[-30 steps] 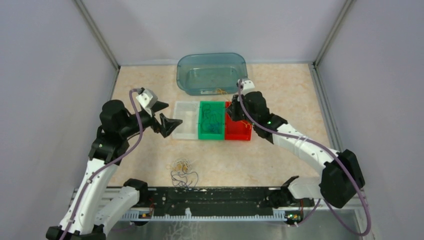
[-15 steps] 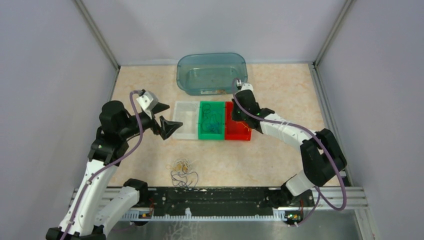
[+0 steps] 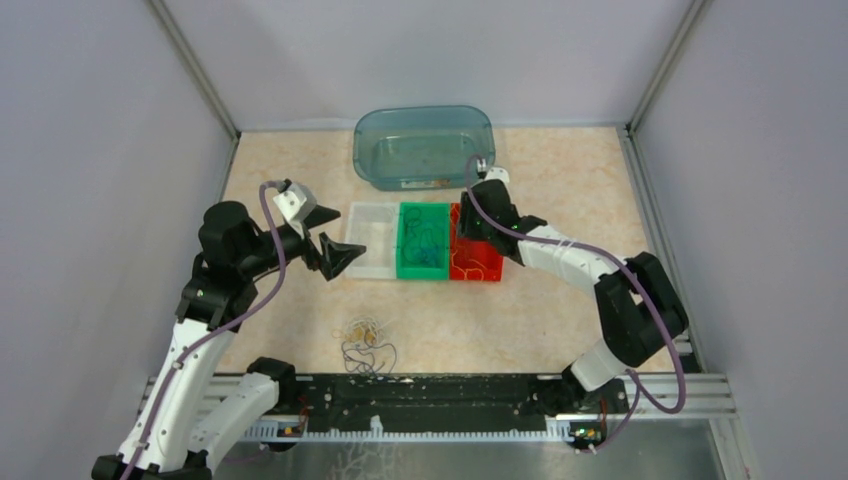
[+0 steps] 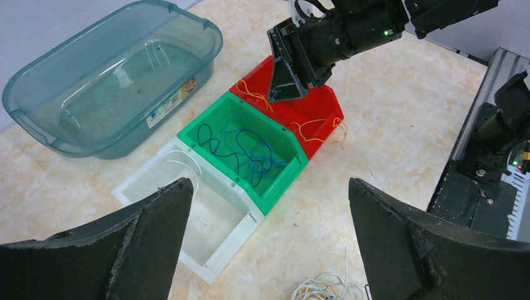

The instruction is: Untangle the cables

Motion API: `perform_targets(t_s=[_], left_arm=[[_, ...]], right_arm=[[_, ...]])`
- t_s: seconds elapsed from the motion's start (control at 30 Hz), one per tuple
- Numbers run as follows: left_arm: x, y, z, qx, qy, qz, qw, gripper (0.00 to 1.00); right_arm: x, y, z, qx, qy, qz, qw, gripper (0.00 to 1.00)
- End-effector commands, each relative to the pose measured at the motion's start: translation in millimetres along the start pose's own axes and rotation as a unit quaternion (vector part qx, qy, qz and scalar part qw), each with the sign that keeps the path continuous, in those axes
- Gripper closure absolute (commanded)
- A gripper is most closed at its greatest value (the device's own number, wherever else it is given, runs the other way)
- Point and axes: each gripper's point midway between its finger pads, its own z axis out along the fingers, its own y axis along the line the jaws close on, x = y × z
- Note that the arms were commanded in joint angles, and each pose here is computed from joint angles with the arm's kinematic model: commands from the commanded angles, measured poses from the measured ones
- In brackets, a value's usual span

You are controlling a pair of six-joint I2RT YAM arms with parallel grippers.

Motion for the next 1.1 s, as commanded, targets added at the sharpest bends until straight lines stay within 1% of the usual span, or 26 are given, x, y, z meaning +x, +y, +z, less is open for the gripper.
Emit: perform_targets(t_s=[0.0, 0.07, 0.17, 0.2, 0.23, 0.3, 0.37, 0.43, 0.5, 0.6, 0.67, 0.7, 0.77, 0.8, 0.93, 1.07], left_arm=[[-15.7, -5.5, -1.2, 0.012, -0.020, 0.011, 1.000, 0.00], [-16.4, -5.0, -1.0, 0.011, -0.020, 0.011, 1.000, 0.00], [-16.6, -5.2, -0.4, 0.013, -0.020, 0.010, 1.000, 0.00], [-16.4, -5.1, 0.1, 0.014, -0.019, 0.010, 1.000, 0.00], [-16.4, -5.3, 0.4, 0.015, -0.019, 0.010, 1.000, 0.00], [-17.0, -5.4, 0.4, 0.016, -0.018, 0.010, 1.000, 0.00], [-17.2, -5.4, 0.3, 0.016, -0.017, 0.011, 1.000, 0.00], [-16.0, -5.8, 0.9, 0.019, -0.015, 0.012, 1.000, 0.00], [-15.6, -5.8, 1.5, 0.021, -0.014, 0.011, 1.000, 0.00], [-17.2, -6.5, 1.4, 0.023, -0.015, 0.012, 1.000, 0.00], [-18.3, -6.3, 1.3, 0.022, -0.016, 0.014, 1.000, 0.00], [-18.7, -6.1, 1.3, 0.022, -0.016, 0.015, 1.000, 0.00], [-18.3, -6.1, 1.4, 0.022, -0.016, 0.016, 1.000, 0.00], [-18.3, -6.2, 1.3, 0.023, -0.016, 0.016, 0.999, 0.01], [-18.3, -6.1, 1.0, 0.021, -0.016, 0.015, 1.000, 0.01], [-18.8, -5.7, -0.5, 0.018, -0.018, 0.021, 0.999, 0.01]], right_arm=[[-45.2, 8.1, -20.4, -0.009, -0.068, 0.009, 0.998, 0.51], [-54.9, 10.3, -28.5, -0.012, -0.078, 0.006, 0.997, 0.51], [-65.6, 14.8, -42.2, -0.021, -0.087, -0.001, 0.996, 0.59], [-67.5, 19.0, -47.6, -0.035, -0.087, -0.010, 0.996, 0.60], [-66.0, 23.3, -51.8, -0.050, -0.083, -0.019, 0.995, 0.59], [-54.1, 30.0, -62.8, -0.079, -0.060, -0.033, 0.995, 0.53], [-36.6, 30.2, -73.5, -0.092, -0.035, -0.043, 0.994, 0.48], [-19.8, 28.5, -87.0, -0.098, -0.025, -0.056, 0.993, 0.42], [-7.2, 22.0, -101.9, -0.096, -0.027, -0.063, 0.993, 0.39], [17.9, 11.4, -111.8, -0.096, -0.003, -0.063, 0.993, 0.36], [32.7, 10.0, -115.1, -0.103, 0.014, -0.059, 0.993, 0.36], [39.5, 10.2, -115.5, -0.105, 0.021, -0.058, 0.993, 0.37], [51.1, 12.5, -113.5, -0.110, 0.033, -0.053, 0.992, 0.43], [55.7, 13.4, -111.3, -0.112, 0.040, -0.051, 0.992, 0.44], [66.6, 15.4, -100.0, -0.107, 0.065, -0.039, 0.991, 0.47], [67.4, 15.5, -89.2, -0.096, 0.067, -0.032, 0.993, 0.51]])
